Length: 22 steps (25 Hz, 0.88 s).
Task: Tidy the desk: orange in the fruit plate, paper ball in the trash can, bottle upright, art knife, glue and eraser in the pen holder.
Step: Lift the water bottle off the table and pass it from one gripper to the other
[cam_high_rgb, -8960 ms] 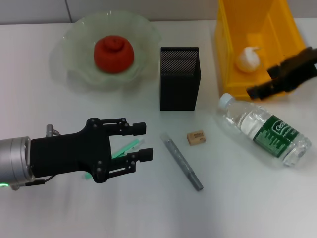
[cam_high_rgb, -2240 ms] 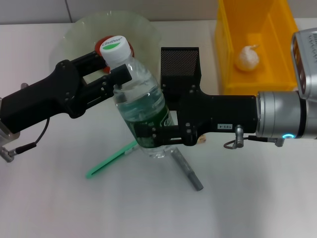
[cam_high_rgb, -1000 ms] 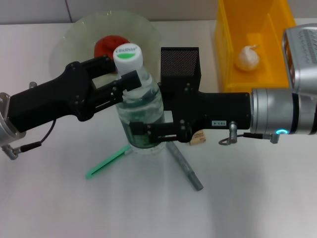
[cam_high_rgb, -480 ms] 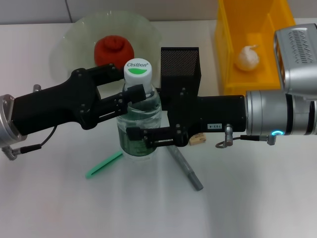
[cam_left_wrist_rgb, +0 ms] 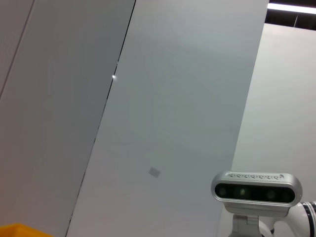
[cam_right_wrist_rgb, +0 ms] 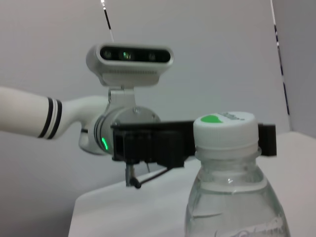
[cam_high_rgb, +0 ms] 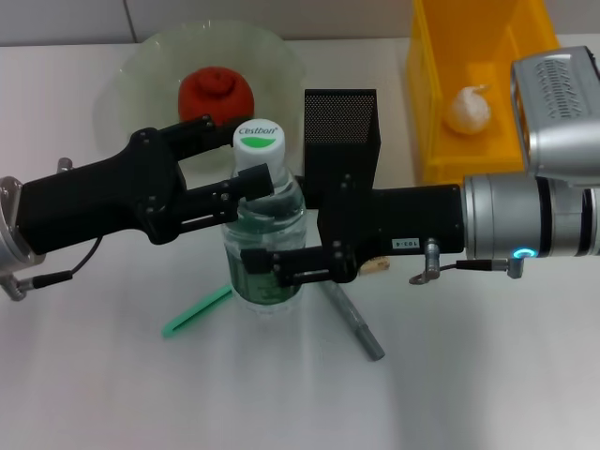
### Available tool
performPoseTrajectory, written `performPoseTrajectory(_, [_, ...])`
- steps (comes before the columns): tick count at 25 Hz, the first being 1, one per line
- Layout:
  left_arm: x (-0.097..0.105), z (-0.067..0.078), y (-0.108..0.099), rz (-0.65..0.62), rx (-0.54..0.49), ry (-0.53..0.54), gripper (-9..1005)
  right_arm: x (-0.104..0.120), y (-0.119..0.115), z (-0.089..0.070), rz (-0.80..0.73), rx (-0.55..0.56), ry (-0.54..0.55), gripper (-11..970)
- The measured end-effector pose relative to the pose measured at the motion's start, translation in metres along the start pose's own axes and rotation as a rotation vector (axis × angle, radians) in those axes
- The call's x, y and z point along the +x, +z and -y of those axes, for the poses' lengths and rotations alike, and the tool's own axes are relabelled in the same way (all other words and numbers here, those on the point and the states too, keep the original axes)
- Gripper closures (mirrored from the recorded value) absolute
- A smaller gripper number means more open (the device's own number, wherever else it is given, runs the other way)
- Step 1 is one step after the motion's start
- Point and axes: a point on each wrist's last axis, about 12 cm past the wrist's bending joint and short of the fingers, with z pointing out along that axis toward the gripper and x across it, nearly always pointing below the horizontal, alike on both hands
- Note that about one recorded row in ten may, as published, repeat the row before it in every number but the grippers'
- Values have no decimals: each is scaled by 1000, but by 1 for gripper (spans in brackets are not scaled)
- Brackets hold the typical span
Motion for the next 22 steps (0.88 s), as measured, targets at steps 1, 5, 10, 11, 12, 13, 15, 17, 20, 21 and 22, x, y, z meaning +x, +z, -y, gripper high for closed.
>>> performPoseTrajectory(1, [-1,0,0,-2,0,3,283,0,0,0,-9,-1,5,219])
performPoseTrajectory(5, [-2,-2,-3,-42,2,19,275,-3,3,2,-35,-3,13,220])
performPoseTrajectory(10, [-1,-2,-2,-97,13,32,276,-9,6,3,-36,-13,19,221])
performPoseTrajectory(11, [0,-2,-2,-103,15,32,276,-11,7,3,-45,-18,18,222])
performPoseTrajectory(12, [0,-2,-2,-105,15,31,276,-11,7,3,-45,-18,18,222])
performPoseTrajectory(13, [0,-2,-2,-106,14,31,276,-12,8,3,-54,-19,16,222])
performPoseTrajectory(15, [0,-2,-2,-108,12,30,277,-14,9,4,-82,-21,12,223])
performPoseTrajectory(17, [1,-2,-2,-109,10,30,277,-16,11,4,-102,-22,9,224])
performPoseTrajectory(20, [1,-2,-2,-109,6,29,278,-17,12,4,-109,-23,6,225])
performPoseTrajectory(21, [1,-2,-2,-109,5,29,278,-17,12,4,-109,-24,6,225])
performPoseTrajectory(22, [1,-3,-2,-109,4,29,278,-17,12,4,-109,-24,9,225])
